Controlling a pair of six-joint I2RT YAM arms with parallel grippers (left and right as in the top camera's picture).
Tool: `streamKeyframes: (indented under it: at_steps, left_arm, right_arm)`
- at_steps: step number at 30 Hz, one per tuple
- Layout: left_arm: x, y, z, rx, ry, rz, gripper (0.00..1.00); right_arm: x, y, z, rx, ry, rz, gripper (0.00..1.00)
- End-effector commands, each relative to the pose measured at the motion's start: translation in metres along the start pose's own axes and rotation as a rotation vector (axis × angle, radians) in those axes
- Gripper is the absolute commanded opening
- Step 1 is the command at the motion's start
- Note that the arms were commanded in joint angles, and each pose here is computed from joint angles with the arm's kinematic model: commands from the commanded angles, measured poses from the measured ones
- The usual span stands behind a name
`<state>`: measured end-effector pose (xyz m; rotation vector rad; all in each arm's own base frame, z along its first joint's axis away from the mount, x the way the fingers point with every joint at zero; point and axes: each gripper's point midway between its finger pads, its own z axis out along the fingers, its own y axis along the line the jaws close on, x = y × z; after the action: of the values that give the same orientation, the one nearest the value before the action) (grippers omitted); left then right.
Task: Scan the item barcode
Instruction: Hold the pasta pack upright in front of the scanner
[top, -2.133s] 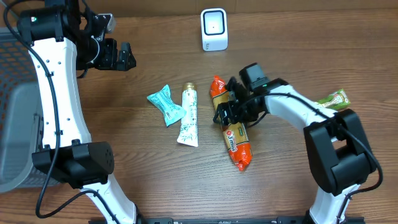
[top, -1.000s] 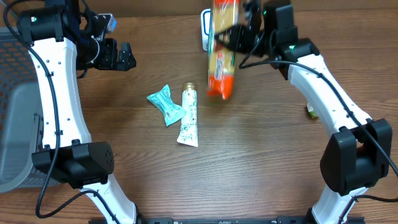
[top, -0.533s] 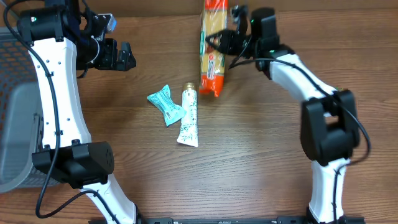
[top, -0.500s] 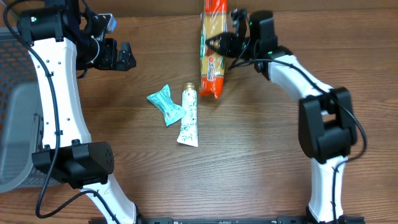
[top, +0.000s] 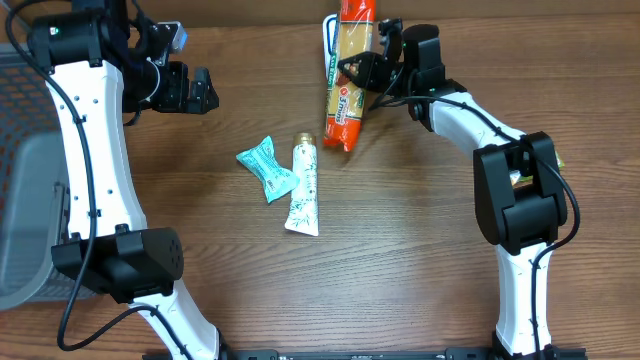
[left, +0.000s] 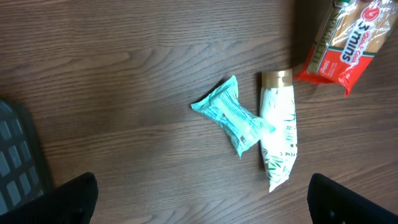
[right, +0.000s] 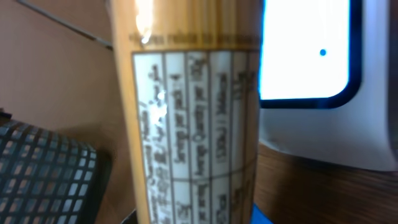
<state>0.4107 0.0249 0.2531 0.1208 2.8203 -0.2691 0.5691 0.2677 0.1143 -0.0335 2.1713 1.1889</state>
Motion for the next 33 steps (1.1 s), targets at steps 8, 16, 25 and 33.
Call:
streamKeyframes:
  at_steps: [8,16,25,33]
  left_arm:
    - [-0.002,0.000,0.003,0.011,0.000,0.016,1.00]
    - [-0.002,0.000,0.003,0.011,0.000,0.016,1.00]
    - [-0.002,0.000,0.003,0.011,0.000,0.016,1.00]
    - [-0.002,0.000,0.003,0.011,0.000,0.015,0.99]
  right_arm:
    - [-0.046,0.045,-0.015,-0.049,-0.129,-0.042,0.04]
    - [-0.056,0.060,-0.017,-0.118,-0.166,-0.034,0.03]
    - [-0.075,0.076,-0.024,-0.213,-0.217,0.294,0.04]
    - [-0.090,0.061,-0.022,-0.128,-0.352,0.404,0.04]
